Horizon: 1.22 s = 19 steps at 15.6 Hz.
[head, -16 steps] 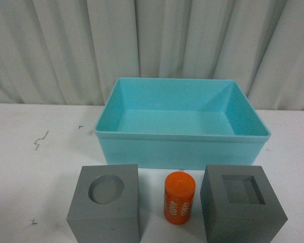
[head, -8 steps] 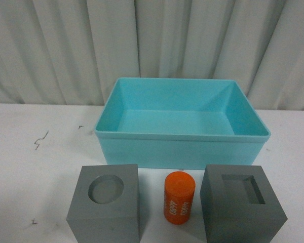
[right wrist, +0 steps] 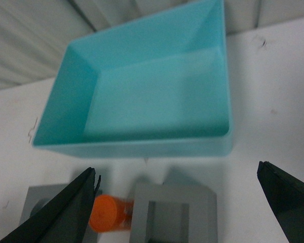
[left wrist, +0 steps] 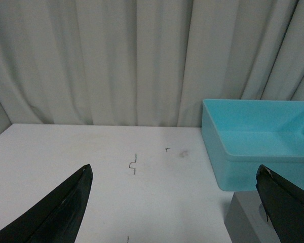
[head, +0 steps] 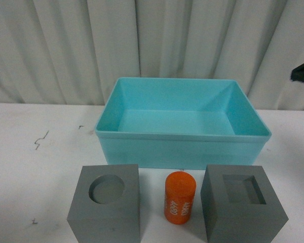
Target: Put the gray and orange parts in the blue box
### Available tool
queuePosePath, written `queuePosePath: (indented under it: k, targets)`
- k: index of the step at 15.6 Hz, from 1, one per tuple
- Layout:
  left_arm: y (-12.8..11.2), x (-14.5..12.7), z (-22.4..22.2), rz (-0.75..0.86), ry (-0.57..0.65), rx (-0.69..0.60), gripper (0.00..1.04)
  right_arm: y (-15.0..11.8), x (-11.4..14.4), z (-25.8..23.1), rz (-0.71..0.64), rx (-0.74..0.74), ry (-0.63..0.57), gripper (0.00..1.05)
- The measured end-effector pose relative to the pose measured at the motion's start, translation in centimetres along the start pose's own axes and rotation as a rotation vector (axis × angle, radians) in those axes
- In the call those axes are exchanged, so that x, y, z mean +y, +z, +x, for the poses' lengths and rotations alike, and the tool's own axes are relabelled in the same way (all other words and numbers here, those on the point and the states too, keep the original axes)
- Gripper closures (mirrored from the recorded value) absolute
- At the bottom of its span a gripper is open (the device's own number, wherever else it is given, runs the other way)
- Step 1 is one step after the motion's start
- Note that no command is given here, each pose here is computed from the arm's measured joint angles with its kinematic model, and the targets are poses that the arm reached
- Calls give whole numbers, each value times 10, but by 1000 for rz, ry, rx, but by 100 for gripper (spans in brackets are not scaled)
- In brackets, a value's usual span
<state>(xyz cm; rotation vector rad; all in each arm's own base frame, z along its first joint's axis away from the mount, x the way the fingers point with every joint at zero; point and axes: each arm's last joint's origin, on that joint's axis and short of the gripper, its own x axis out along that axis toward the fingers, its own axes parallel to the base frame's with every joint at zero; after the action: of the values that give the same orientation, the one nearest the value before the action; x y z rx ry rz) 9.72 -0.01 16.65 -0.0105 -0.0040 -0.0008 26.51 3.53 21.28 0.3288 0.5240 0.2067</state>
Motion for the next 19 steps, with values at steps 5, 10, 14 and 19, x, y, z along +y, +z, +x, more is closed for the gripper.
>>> queuePosePath:
  k: [5, 10, 14, 19]
  targets:
    - [0, 0, 0, 0, 0, 0, 7, -59, -22, 24, 100, 306, -8, 6]
    - [0, 0, 0, 0, 0, 0, 7, -73, -32, 42, 114, 356, -46, 6]
    - [0, 0, 0, 0, 0, 0, 7, -74, -32, 68, 108, 382, -45, 6]
    - [0, 0, 0, 0, 0, 0, 7, -90, -32, 83, 98, 429, -40, 6]
